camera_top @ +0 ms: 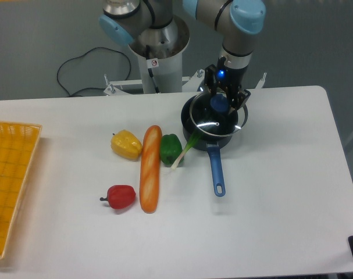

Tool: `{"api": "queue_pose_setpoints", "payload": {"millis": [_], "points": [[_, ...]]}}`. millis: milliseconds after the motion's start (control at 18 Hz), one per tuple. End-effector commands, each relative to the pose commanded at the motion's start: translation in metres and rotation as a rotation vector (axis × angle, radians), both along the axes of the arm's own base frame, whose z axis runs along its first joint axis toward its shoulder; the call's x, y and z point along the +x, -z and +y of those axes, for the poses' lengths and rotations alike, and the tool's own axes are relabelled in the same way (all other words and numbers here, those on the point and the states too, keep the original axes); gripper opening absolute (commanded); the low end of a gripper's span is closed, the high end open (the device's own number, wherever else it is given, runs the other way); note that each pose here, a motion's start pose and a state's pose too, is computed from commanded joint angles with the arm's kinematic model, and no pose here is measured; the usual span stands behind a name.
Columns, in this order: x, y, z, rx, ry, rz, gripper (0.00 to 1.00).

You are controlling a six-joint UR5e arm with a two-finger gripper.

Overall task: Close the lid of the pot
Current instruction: 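Lower the glass lid onto the saucepan rim and settle it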

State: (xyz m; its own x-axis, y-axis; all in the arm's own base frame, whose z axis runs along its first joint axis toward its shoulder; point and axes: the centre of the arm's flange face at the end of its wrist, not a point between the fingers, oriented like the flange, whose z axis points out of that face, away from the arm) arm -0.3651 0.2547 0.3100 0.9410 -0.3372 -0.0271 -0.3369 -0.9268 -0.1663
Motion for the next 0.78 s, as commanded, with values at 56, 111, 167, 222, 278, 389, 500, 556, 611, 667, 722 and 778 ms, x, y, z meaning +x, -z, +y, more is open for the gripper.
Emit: {"api": "queue_pose_setpoints", "payload": {"millis": [56,111,167,222,278,389,500,556,611,667,722,778], "points": [[0.002,0.000,0.000,0.001,-0.015,-0.003,0.42],[0.004,-0.001,0.002,0.002,-0.018,-0.002,0.42],[0.007,-0.002,0.006,0.000,-0.012,-0.001,0.42],[0.009,-0.002,0.008,0.001,-0.015,0.000,0.42],[0.010,-0.002,0.009,0.000,-0.016,-0.001,0.42],[0.010,-0.002,0.009,0.001,-0.018,-0.004,0.42],[0.010,0.001,0.010,0.000,-0.018,-0.007,0.42],[0.010,0.002,0.010,0.000,-0.018,-0.007,0.42],[0.009,0.002,0.010,0.000,-0.018,-0.007,0.42],[0.009,0.002,0.010,0.000,-0.018,-0.007,0.42],[0.009,0.003,0.010,0.000,-0.018,-0.008,0.42],[0.009,0.003,0.010,0.000,-0.018,-0.008,0.42]]}}
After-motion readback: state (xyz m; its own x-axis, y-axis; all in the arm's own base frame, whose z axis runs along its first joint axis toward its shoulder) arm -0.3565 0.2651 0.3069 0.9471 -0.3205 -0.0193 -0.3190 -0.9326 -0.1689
